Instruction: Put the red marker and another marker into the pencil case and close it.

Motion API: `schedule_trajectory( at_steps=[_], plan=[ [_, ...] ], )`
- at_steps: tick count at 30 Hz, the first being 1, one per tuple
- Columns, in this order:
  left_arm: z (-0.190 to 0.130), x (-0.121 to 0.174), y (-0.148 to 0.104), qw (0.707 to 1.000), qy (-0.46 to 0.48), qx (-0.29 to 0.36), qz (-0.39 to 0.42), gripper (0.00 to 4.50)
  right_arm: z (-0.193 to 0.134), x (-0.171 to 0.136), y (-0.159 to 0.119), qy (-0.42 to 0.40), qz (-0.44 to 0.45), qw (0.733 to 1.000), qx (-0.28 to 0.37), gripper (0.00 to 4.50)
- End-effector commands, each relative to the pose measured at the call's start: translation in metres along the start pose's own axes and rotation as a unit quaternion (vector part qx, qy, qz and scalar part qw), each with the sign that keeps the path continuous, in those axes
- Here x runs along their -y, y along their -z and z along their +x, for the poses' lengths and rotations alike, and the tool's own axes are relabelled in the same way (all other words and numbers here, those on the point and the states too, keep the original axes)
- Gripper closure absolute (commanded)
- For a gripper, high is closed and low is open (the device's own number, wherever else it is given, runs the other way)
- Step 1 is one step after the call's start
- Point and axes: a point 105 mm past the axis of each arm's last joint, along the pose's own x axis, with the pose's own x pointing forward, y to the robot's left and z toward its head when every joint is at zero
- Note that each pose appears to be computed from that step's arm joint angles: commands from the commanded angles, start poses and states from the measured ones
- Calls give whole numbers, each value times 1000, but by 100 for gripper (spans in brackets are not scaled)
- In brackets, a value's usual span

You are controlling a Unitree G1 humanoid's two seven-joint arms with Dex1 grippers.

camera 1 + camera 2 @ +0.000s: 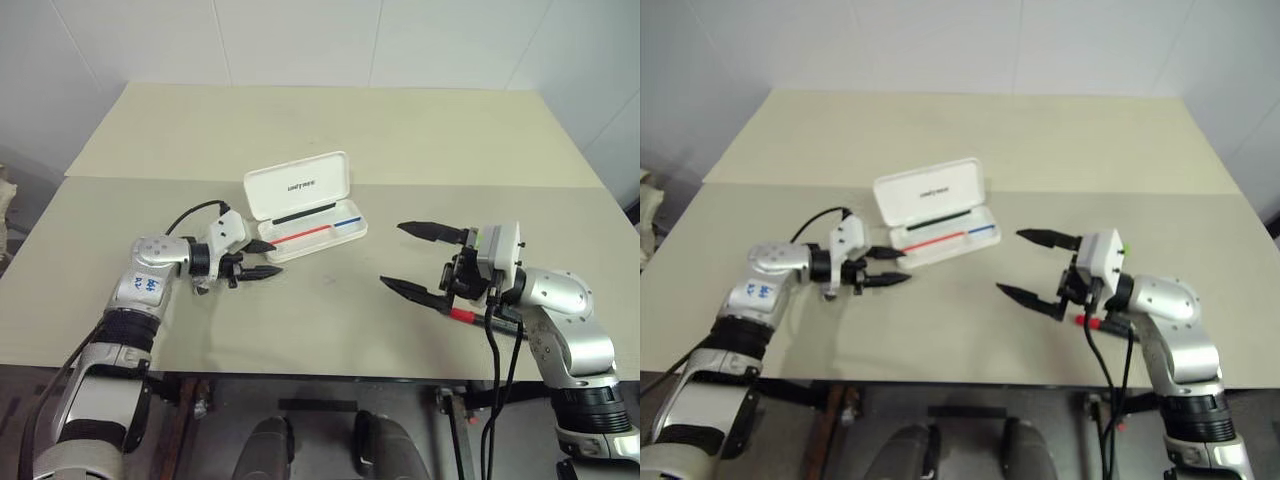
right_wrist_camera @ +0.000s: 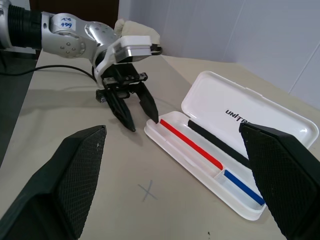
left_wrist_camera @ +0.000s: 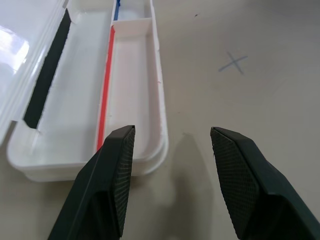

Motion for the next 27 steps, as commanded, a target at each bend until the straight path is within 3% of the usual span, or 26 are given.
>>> schedule_trajectory(
  at_steps=[1,8,18,21,27],
  plan=[
    [6,1,0,1000,14,-15,11,205,3,-4,-14,-10,-20,1000,19,0],
    [23,3,-14,998,51,-32,24,205,5,-6,-21,-28,-27,999,19,0],
    [25,2,-10,995,62,-74,-6,205,7,-6,-30,-34,-36,998,25,0],
    [24,0,-7,995,57,-82,-11,258,7,-5,-32,-33,-39,998,26,0],
    [20,1,6,991,61,-122,11,448,7,-3,-35,-34,-44,998,27,0]
  ],
)
